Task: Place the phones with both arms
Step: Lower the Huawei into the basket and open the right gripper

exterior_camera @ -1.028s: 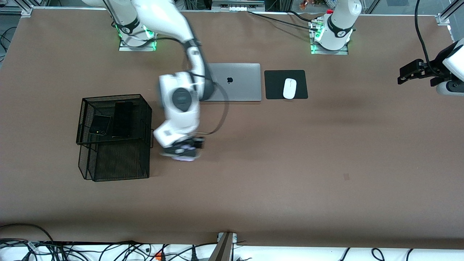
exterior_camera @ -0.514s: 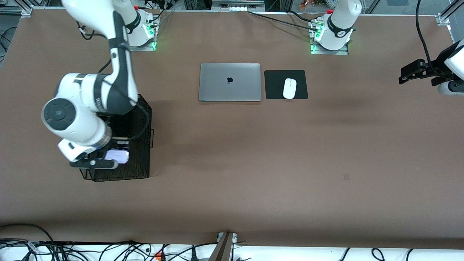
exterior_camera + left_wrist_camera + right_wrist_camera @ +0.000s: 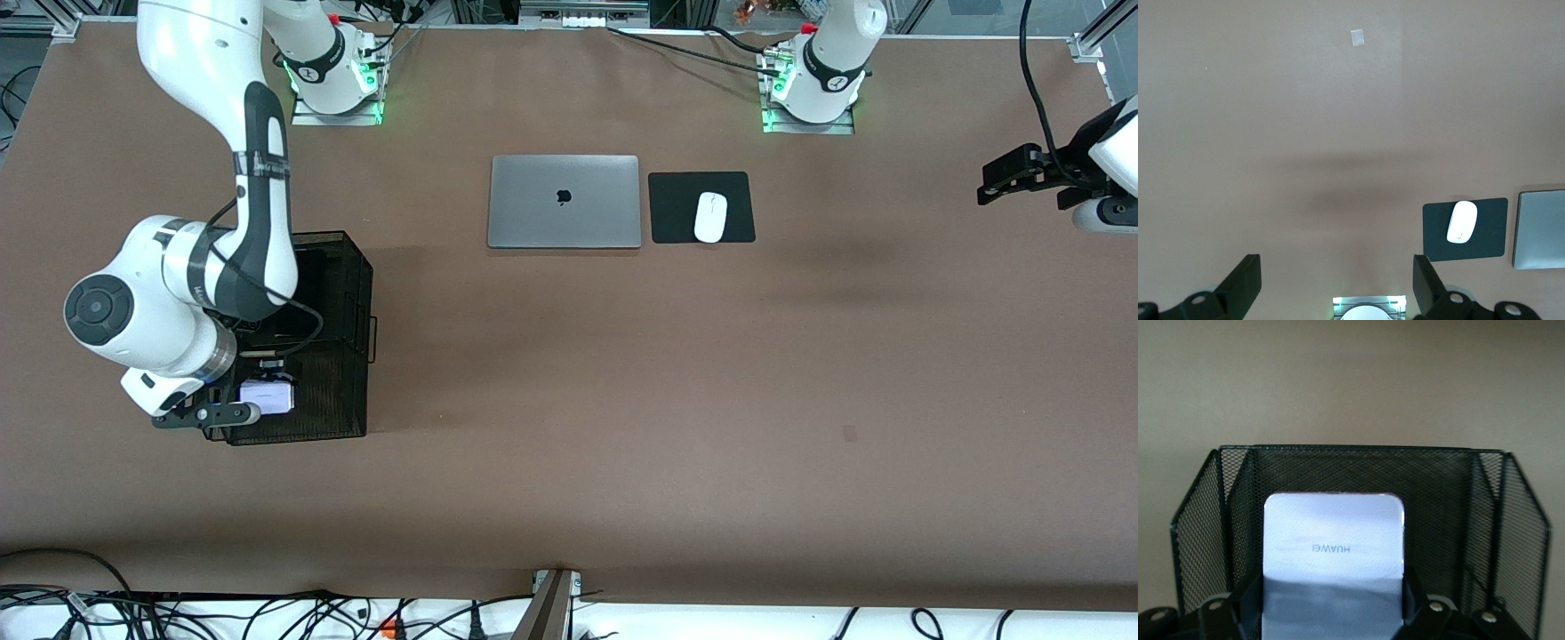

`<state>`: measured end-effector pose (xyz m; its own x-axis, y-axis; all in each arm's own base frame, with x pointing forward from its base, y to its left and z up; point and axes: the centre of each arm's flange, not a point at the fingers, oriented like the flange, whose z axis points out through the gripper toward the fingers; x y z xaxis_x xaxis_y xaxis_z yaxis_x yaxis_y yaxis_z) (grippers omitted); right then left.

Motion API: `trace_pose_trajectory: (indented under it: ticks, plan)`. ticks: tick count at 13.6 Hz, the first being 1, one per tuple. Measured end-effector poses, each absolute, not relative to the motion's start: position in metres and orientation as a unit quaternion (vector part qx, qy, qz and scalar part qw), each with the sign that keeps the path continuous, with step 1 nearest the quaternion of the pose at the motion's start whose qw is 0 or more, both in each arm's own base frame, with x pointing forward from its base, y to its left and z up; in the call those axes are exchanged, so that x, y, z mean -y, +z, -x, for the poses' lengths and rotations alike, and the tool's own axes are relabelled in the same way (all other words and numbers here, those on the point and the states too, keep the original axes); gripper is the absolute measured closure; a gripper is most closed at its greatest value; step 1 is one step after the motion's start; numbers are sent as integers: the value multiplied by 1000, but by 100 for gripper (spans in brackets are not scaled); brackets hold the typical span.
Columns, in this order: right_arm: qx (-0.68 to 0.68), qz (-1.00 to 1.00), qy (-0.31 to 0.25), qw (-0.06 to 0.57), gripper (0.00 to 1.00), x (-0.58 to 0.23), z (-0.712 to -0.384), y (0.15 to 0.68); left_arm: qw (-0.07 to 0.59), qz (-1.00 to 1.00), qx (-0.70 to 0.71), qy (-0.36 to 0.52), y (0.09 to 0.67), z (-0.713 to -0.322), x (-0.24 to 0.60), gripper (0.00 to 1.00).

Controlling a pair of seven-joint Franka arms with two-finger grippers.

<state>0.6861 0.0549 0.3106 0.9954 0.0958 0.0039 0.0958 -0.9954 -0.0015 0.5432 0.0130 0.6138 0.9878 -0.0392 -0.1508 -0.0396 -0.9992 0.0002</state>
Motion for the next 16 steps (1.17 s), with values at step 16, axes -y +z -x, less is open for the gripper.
trace_pose_trajectory:
  ticks: [16]
  plan:
    - [26, 999, 38, 13, 15, -29, -671, 256, 1, 997, -20, 76, 614, -543, -13, 0]
